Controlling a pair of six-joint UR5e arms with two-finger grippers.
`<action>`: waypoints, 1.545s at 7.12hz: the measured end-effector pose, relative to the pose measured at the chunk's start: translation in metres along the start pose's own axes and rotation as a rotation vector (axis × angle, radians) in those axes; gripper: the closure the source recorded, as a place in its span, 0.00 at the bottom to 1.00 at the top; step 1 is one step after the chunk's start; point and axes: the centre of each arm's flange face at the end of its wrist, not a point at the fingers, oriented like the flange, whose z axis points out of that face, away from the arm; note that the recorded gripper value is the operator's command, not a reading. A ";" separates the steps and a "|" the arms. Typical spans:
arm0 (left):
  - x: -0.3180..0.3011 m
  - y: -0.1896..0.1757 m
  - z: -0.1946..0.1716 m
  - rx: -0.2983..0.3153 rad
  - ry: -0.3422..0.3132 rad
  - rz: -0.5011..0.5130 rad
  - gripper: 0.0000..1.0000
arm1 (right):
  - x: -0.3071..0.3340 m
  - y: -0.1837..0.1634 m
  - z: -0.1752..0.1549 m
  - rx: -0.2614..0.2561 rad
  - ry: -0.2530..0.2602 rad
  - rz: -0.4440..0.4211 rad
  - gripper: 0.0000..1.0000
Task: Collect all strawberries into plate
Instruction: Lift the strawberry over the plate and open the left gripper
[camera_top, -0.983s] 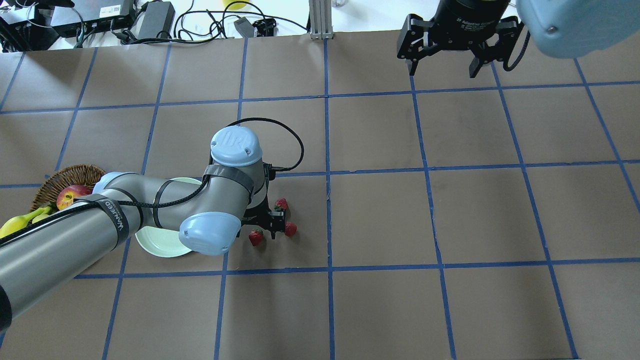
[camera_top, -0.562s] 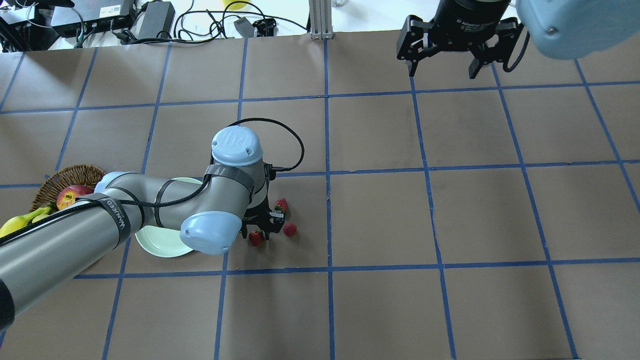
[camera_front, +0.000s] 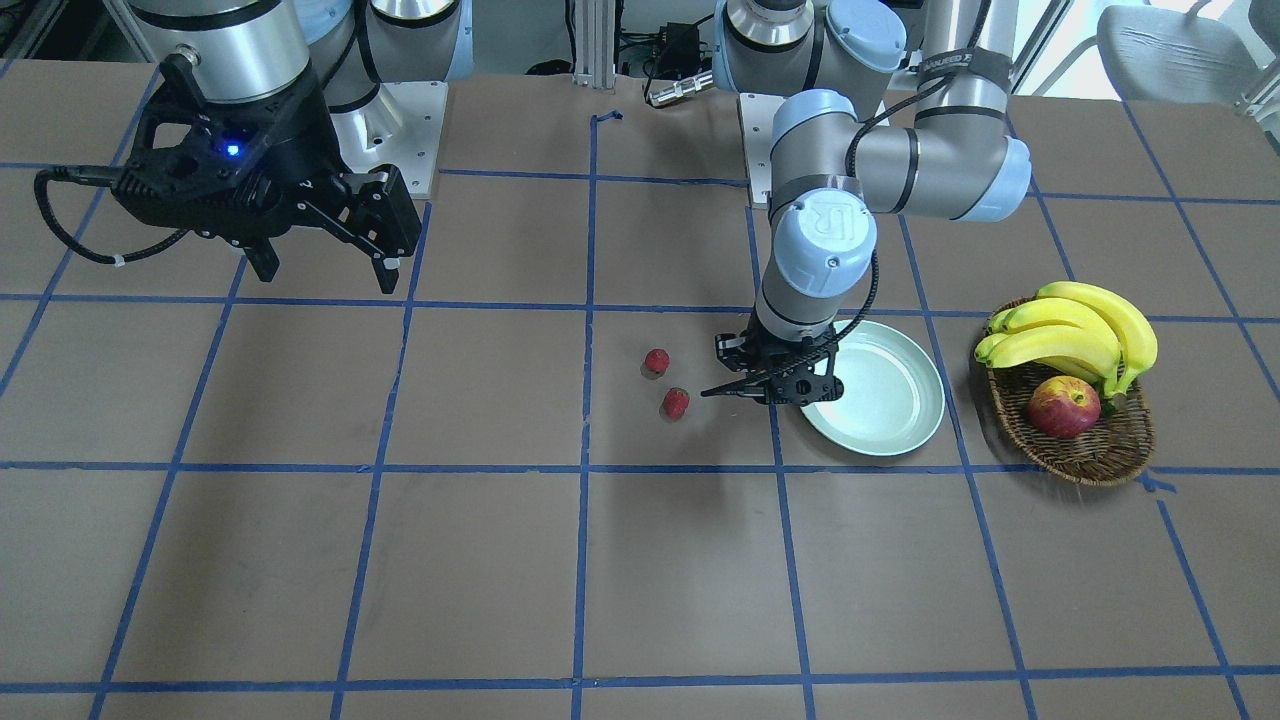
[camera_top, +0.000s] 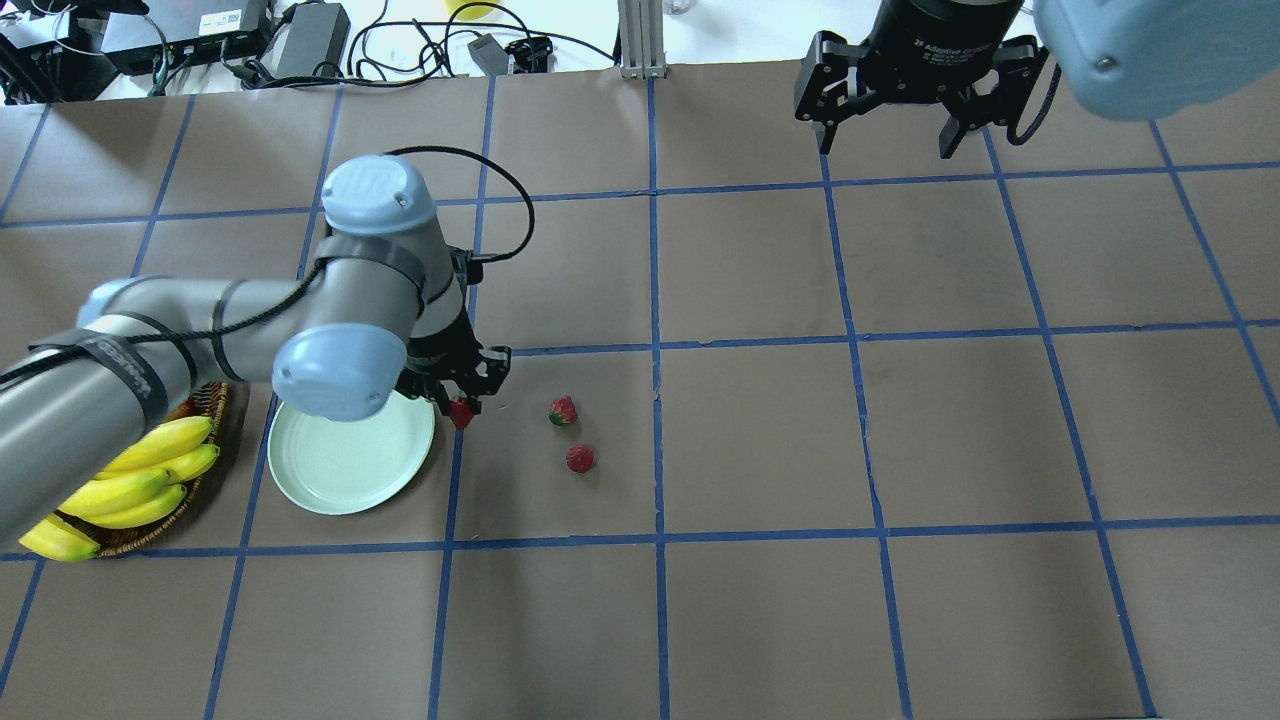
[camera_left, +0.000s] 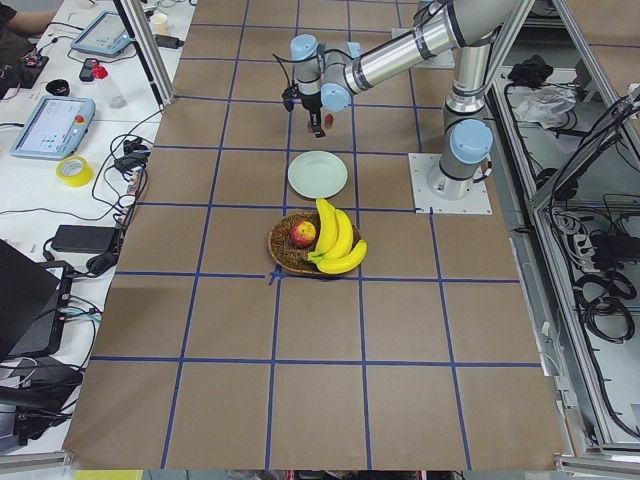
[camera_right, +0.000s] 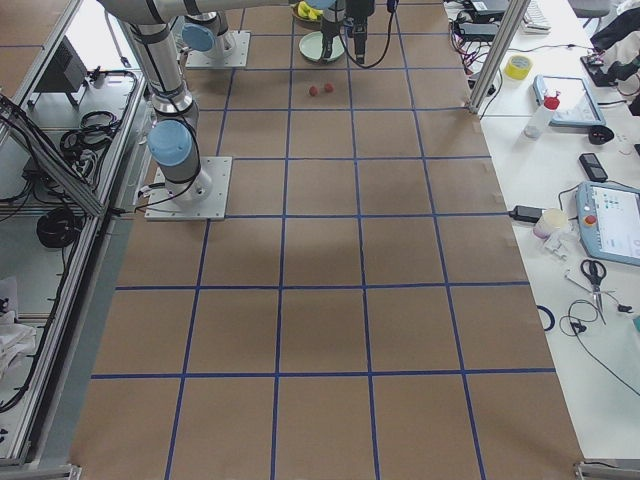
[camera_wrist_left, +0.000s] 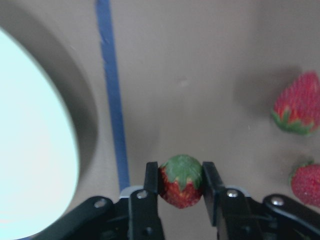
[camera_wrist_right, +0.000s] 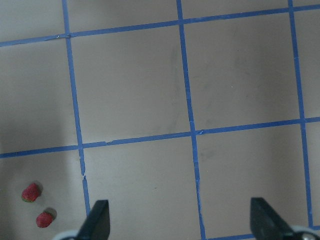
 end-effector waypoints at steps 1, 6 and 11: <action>-0.034 -0.017 -0.026 -0.039 0.010 -0.003 1.00 | 0.000 0.000 0.000 0.000 0.000 0.000 0.00; -0.170 -0.039 0.012 -0.154 0.055 0.006 1.00 | 0.001 0.000 0.000 0.000 0.000 0.001 0.00; -0.177 -0.055 0.051 -0.134 0.027 -0.002 0.00 | 0.001 0.000 0.000 0.000 -0.001 0.001 0.00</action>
